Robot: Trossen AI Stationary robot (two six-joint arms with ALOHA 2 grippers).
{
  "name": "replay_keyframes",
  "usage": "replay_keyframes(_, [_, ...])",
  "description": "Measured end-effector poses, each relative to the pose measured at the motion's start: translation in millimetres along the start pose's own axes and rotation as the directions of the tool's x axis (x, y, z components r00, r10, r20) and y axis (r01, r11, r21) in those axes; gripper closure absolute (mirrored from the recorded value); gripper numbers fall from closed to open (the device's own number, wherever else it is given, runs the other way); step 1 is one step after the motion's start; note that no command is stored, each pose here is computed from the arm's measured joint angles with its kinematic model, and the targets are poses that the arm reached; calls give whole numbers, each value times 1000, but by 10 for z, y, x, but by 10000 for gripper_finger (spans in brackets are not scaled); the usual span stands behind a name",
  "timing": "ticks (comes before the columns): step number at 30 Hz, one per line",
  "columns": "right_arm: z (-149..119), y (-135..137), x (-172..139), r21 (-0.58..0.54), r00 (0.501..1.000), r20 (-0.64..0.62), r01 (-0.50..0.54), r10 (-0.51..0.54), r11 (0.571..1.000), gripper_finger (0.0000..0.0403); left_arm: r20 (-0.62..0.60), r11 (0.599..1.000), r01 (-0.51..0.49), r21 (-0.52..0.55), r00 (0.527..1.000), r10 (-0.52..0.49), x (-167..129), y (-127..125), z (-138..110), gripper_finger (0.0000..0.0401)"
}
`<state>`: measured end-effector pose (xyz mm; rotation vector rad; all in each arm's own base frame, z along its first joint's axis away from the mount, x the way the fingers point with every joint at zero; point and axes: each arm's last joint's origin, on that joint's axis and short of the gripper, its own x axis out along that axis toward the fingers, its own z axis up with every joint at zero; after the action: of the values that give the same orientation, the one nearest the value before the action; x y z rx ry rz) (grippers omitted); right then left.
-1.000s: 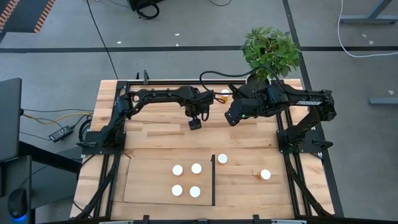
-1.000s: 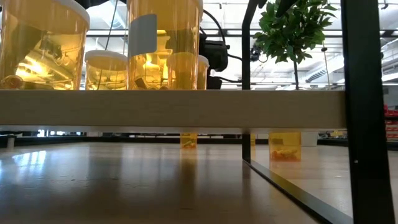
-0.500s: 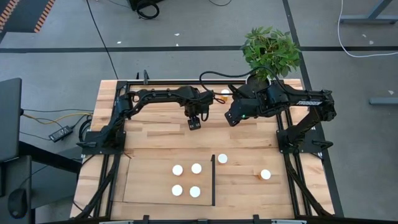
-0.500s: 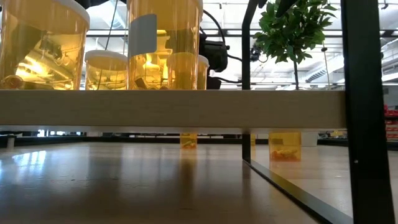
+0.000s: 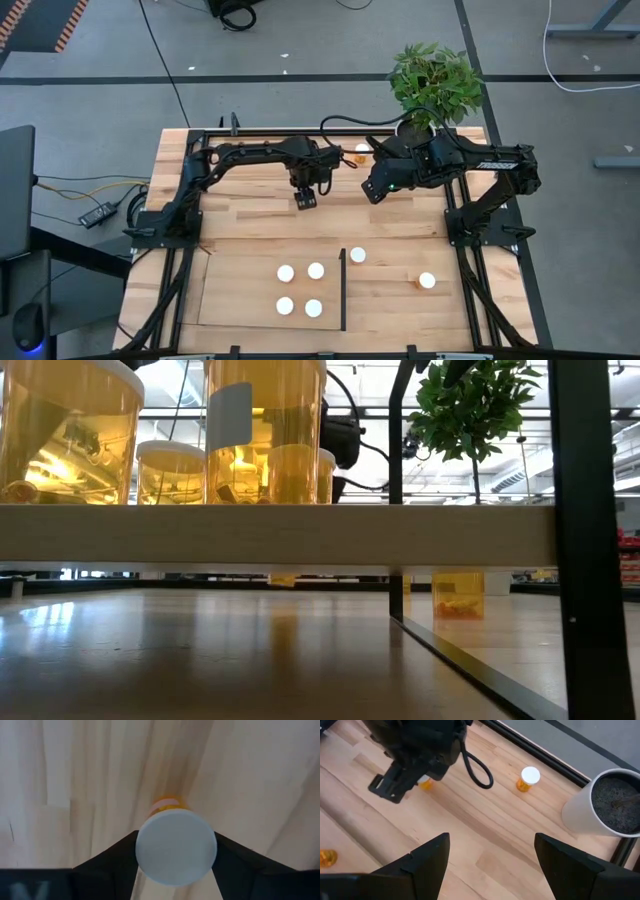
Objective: Pick and place medicine bottles onto shelf by color
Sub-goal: Put the orange pill bottle on the shelf
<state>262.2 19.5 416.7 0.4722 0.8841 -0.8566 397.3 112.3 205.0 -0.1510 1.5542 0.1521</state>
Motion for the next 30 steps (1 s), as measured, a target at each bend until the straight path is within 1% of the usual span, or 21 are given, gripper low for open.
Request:
replay_keyframes(5, [0,1,1,5,1000,0,0,0,1000,104,37,1000,0,7,999,0,-190,-137,-55,192])
replay_keyframes(10, [-24,19,-15,-19,1000,0,-7,7,1000,104,51,1000,1,-2,999,-1,-357,-259,-133,174])
replay_keyframes(12, [-46,34,-30,-29,1000,0,-14,13,999,104,49,1000,1,1,999,-1,-424,-315,-176,173])
replay_keyframes(15, [-85,61,-56,-46,1000,4,-22,22,999,104,48,1000,1,6,999,-1,-530,-404,-248,181])
replay_keyframes(18, [-126,88,-85,-62,999,7,-32,33,998,104,73,1000,3,17,997,-4,-661,-507,-319,191])
replay_keyframes(22, [-163,111,-110,-69,999,6,-43,43,997,104,106,1000,4,16,994,-5,-833,-659,-428,187])
replay_keyframes(26, [-210,139,-143,-89,998,8,-55,56,995,104,125,998,-55,27,991,52,-994,-800,-569,170])
replay_keyframes(30, [-252,163,-174,-108,998,24,-58,61,993,104,147,998,-61,30,988,56,-1102,-942,-673,172])
